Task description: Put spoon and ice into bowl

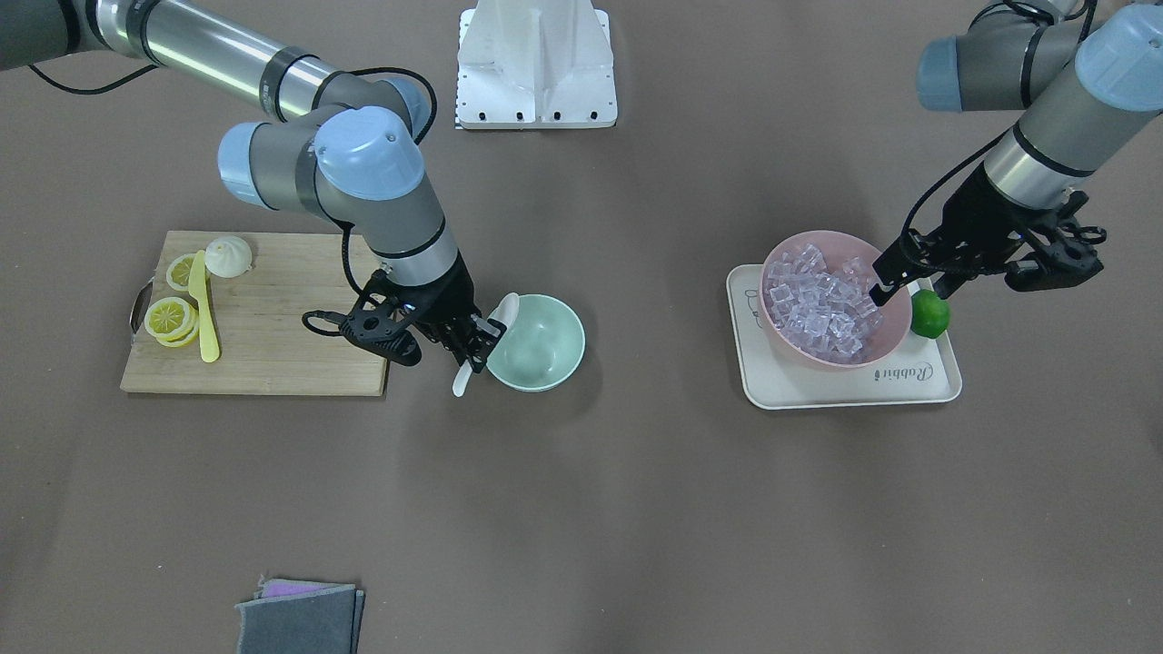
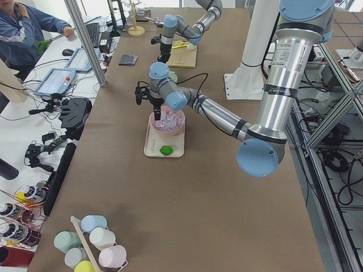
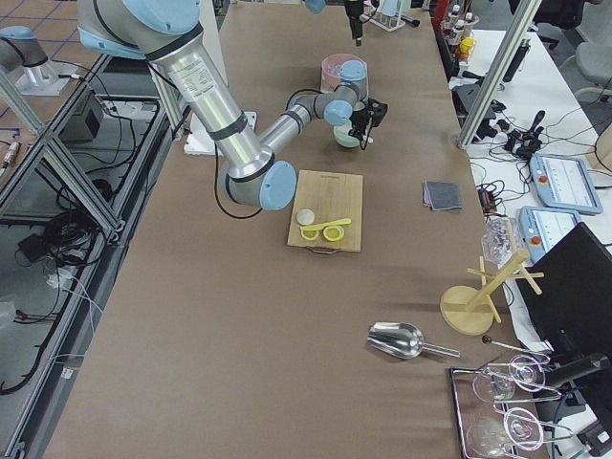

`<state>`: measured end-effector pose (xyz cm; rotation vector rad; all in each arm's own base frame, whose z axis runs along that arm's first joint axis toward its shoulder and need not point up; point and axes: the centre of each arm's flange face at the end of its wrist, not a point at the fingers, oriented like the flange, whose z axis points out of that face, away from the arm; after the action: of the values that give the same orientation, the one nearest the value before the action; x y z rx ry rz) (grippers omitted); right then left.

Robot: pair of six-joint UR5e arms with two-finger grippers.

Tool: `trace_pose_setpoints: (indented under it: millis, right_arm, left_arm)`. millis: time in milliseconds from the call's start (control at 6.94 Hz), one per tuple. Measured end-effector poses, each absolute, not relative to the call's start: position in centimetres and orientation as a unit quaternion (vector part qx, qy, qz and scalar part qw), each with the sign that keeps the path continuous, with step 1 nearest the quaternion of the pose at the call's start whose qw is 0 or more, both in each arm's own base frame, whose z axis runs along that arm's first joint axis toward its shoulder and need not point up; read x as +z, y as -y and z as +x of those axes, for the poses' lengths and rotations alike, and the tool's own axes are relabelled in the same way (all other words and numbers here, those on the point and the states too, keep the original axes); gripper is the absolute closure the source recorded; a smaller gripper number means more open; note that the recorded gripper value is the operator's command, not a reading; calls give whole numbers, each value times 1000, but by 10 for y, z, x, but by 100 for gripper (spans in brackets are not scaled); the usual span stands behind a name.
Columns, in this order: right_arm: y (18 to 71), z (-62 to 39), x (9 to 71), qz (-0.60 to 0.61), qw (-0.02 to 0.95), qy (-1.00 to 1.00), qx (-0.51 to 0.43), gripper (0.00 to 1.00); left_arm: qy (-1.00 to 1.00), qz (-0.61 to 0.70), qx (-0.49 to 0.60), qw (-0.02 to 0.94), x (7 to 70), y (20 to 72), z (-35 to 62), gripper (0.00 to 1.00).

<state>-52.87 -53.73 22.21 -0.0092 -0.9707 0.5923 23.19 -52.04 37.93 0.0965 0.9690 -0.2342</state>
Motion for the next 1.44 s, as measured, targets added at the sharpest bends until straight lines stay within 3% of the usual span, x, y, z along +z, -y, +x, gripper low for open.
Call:
trace_pose_setpoints:
  millis: [144, 288, 432, 1440]
  right_arm:
    - [540, -540, 215, 0, 841, 457, 289, 100]
    - [541, -545, 212, 3, 841, 455, 293, 55]
    - [542, -547, 212, 4, 841, 455, 294, 1]
    - [553, -487, 247, 7, 856, 456, 244, 0]
  left_arm:
    - [-465, 46, -107, 878, 375, 519, 239, 3]
    - [-464, 46, -101, 879, 368, 518, 249, 3]
    - [-463, 47, -93, 880, 362, 516, 260, 3]
    - [-416, 120, 17, 901, 368, 498, 307, 10]
